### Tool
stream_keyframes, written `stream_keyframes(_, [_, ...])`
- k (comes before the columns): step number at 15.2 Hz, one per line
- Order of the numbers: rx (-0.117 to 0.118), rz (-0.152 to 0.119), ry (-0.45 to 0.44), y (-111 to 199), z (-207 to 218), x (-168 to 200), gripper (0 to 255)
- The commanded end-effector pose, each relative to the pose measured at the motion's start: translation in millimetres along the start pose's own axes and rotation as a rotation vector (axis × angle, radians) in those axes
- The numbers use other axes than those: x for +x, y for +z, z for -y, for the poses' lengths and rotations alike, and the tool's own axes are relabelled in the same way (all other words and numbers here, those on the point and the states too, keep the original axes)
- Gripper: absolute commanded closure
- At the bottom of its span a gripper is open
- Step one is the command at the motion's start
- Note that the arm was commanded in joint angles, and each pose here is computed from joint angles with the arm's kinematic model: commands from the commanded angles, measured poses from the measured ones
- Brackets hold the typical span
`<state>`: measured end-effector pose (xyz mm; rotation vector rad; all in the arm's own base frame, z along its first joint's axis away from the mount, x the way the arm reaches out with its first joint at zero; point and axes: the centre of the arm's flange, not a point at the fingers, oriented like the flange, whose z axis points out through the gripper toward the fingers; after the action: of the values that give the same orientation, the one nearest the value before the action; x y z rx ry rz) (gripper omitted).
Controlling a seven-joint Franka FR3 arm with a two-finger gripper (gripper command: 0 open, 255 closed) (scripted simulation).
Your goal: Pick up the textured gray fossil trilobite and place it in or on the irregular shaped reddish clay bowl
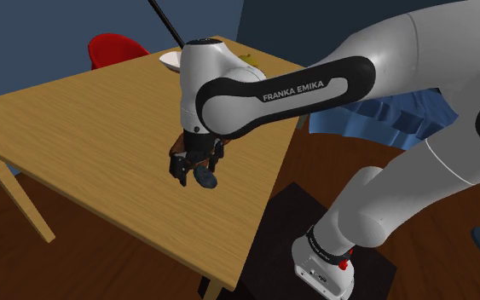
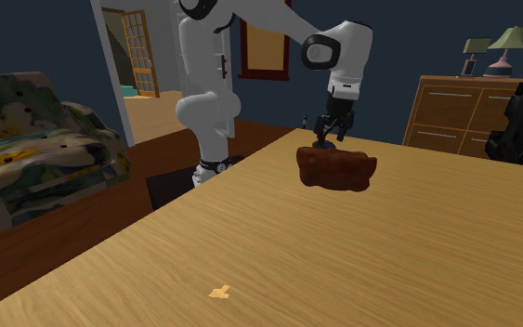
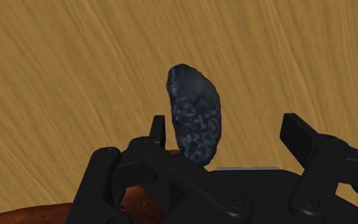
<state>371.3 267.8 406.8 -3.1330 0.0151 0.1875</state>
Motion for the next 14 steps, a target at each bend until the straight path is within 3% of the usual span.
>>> stream_keyframes(1, [0.000,0.000,0.000,1.0,-0.5,0.0,0])
stream_keyframes(5, [0.000,0.000,0.000,0.9,-0.5,0.0,0])
stream_keyframes(6, [0.000,0.000,0.000,0.9,-0.5,0.0,255])
stream_keyframes(14, [0.000,0.000,0.000,0.9,-0.4,0.1,255])
